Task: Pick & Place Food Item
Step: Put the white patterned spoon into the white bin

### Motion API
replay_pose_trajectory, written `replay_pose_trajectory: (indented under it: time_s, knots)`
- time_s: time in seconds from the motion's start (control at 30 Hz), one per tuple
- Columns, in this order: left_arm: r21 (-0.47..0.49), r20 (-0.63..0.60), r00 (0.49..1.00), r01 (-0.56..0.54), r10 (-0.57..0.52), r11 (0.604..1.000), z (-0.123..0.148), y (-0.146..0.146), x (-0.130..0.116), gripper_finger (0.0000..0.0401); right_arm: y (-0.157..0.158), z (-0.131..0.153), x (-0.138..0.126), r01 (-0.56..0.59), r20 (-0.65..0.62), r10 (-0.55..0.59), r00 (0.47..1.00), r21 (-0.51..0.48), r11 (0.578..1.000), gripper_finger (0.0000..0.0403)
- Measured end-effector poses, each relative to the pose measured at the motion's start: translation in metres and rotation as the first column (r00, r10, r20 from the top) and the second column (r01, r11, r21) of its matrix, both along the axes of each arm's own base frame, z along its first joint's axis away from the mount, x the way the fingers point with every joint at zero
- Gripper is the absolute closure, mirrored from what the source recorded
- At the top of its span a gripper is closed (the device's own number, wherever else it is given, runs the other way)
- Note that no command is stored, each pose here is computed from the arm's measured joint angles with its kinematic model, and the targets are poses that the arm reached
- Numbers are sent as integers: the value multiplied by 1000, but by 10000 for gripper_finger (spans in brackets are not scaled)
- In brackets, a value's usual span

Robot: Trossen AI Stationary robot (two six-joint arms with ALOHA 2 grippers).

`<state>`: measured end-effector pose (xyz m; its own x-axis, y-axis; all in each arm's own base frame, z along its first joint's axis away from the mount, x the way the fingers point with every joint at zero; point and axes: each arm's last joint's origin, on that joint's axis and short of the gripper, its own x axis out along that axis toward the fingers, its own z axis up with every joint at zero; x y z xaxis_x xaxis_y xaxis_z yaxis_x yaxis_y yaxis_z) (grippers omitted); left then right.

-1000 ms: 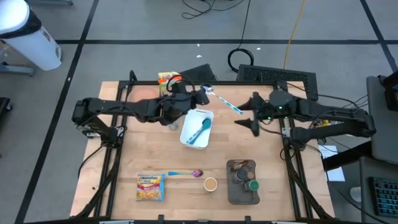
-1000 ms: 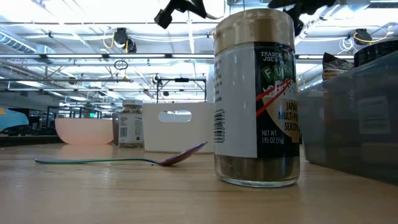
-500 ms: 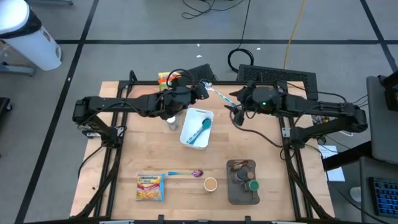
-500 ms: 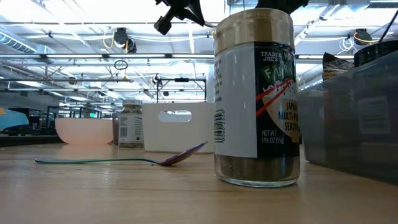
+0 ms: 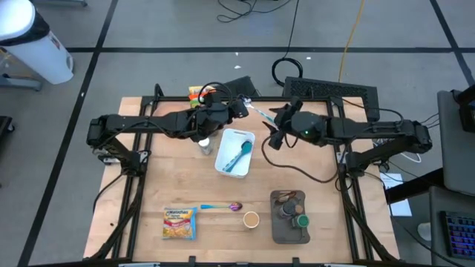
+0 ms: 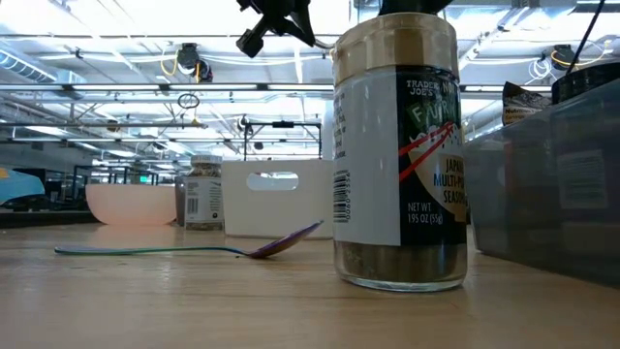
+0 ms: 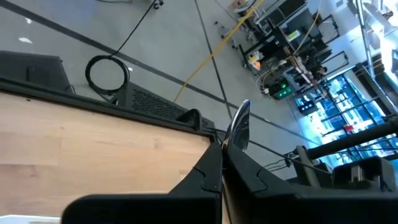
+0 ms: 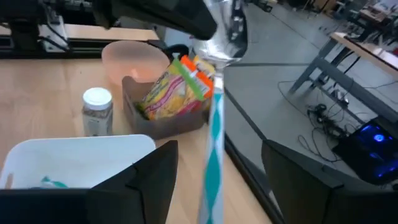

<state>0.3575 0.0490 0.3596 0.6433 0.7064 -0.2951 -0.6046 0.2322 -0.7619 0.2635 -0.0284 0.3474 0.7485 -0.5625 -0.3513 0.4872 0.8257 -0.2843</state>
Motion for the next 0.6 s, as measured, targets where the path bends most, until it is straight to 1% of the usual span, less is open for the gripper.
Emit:
replay_pose_trajectory:
  time_s: [0.2,0.33,0.43,0.53,0.6]
  knots:
    - [2,-2,1000,1,-1,1000,0,0,0,400,4,-2,0,-9,-8,9,1000,11,1000,192]
    - [5,-5,1000,8,-8,1000,0,-2,0,400,4,-3,-1,6,0,-6,1000,42,999,203]
    - [8,-8,1000,11,-11,1000,0,-3,0,400,4,-3,0,9,7,-9,1000,48,999,213]
    - [53,-60,998,40,-37,998,0,-4,1,400,4,-3,0,7,15,-8,1000,57,998,224]
    - [101,-130,987,107,-93,989,0,-5,1,400,5,0,-1,-15,49,10,999,87,996,229]
